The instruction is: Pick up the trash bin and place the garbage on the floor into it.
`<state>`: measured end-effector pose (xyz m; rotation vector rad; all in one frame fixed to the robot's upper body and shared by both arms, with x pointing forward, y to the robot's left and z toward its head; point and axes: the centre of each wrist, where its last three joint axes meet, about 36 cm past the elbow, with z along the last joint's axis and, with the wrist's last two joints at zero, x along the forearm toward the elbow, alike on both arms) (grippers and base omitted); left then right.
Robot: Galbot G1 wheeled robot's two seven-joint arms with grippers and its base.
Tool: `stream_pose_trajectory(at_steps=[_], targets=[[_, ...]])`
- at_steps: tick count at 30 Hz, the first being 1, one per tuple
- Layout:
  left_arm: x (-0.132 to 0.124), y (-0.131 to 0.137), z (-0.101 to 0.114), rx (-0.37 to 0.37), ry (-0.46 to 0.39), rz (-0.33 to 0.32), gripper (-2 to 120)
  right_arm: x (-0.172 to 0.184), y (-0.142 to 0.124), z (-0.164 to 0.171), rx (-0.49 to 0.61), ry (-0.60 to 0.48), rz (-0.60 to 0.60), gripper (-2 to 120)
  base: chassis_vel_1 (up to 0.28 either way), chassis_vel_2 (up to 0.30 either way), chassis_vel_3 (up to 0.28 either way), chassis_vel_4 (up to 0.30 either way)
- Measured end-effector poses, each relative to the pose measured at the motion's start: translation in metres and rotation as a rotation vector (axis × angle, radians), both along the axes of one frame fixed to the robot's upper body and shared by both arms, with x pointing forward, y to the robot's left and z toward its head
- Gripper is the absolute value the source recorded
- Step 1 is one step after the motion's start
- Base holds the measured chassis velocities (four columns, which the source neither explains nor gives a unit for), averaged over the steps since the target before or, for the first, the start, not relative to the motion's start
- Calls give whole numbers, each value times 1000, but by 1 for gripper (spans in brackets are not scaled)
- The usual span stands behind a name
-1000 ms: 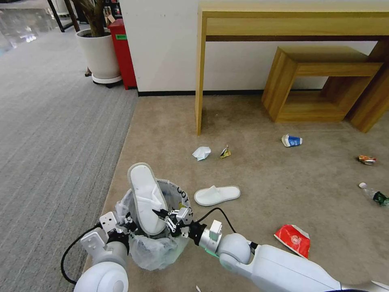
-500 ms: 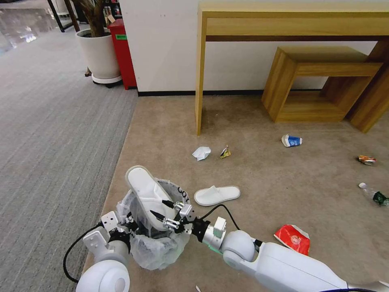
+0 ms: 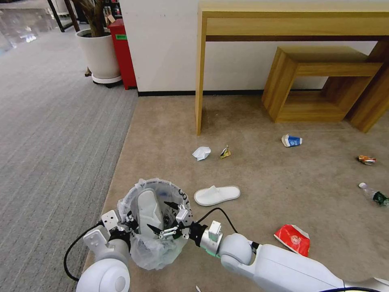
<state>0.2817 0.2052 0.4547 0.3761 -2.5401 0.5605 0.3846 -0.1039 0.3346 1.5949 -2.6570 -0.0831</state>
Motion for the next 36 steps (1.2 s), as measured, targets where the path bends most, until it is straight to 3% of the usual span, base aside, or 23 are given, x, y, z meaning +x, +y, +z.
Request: stream_pose_trajectory(at_steps=[9,12,17,24,28,31,36], targets=[[1,1,-4,6,11,3,1,2,-4,30,113,-18,-40,100,0,0,0,0],[1,1,-6,10,15,6,1,3,-8,48,181,4,-111,100,0,0,0,0],[2,3,-7,14,16,13,1,17,-33,75,276,115,-341,100,0,0,0,0],[4,3,-11,21,19,12,1,29,-80,90,255,109,-589,100,0,0,0,0],[5,4,-11,22,18,13,1,31,-92,92,245,100,-638,100,0,0,0,0],[6,6,-11,20,13,19,1,33,-117,96,226,57,-722,100,0,0,0,0],[6,8,-10,17,10,25,1,33,-129,97,217,48,-776,100,0,0,0,0]])
